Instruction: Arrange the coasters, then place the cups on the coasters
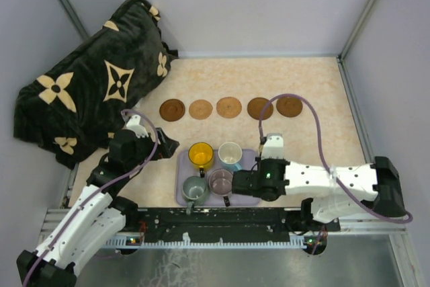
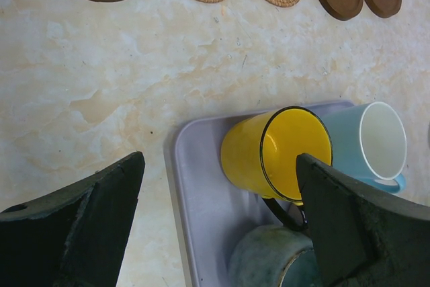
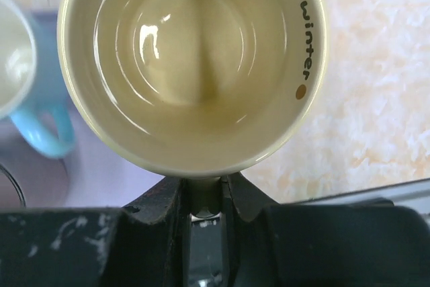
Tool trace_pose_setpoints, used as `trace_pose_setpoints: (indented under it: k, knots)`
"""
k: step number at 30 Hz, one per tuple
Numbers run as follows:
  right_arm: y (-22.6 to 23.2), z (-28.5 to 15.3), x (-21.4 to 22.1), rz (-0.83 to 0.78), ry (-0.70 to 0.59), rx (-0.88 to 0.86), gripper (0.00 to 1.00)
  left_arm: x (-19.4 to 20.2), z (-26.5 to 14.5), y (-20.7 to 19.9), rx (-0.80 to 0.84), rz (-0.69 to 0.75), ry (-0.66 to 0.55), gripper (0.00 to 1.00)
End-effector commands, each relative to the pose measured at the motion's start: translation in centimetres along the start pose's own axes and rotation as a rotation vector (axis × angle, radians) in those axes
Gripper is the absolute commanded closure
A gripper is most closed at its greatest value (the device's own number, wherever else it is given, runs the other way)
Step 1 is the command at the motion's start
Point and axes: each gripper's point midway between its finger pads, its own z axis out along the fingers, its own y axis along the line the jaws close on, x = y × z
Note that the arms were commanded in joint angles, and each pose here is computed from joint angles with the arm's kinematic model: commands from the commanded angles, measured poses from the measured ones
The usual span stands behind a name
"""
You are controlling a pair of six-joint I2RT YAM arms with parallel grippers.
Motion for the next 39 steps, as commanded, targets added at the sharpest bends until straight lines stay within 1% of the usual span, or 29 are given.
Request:
trace_pose_setpoints:
  k: [1,5,10,14,17,20,24,27,33,39]
  knots:
    - [-1.1,-0.4,-8.3,0.056,-0.211,-0.02,1.0,-1.0,0.3,-0.7,0.023,0.001,-0.036,0.0]
    - [-0.4,0.7,-11.3,0.105,-0.22,-0.084,1.0,-0.9,0.6,-0.7,0.022,0.0,-0.034,0.0]
    - [-1.6,4.2,-15.4,0.133,-0.228,-0.084,1.0,-0.9,0.9,-0.7,0.025,0.006,-0.03,0.0]
    - [-3.2,7.7,-18.1,0.105,-0.208,-0.073,1.0,-1.1,1.2,-0.6,0.019,0.009,-0.038,0.0]
    - [-4.7,10.1,-20.2,0.047,-0.183,-0.04,1.0,-1.2,1.3,-0.5,0.015,0.005,-0.047,0.0]
    - [-5.6,12.2,-22.0,0.014,-0.142,-0.059,1.0,-1.4,1.4,-0.4,0.009,0.003,-0.054,0.0]
    - [-7.0,14.2,-24.4,-0.01,-0.156,-0.084,1.0,-1.5,1.4,-0.2,-0.004,0.006,-0.065,0.0]
    - [-8.6,15.8,-25.1,-0.003,-0.179,-0.069,1.0,-1.4,1.5,0.0,-0.011,0.012,-0.064,0.0]
    - [-10.5,19.6,-25.3,0.066,-0.197,-0.122,1.0,-1.4,1.9,0.2,-0.017,0.017,-0.063,0.0]
    - [-10.6,22.1,-25.1,0.057,-0.181,-0.121,1.0,-1.2,2.4,0.5,-0.028,0.018,-0.065,0.0]
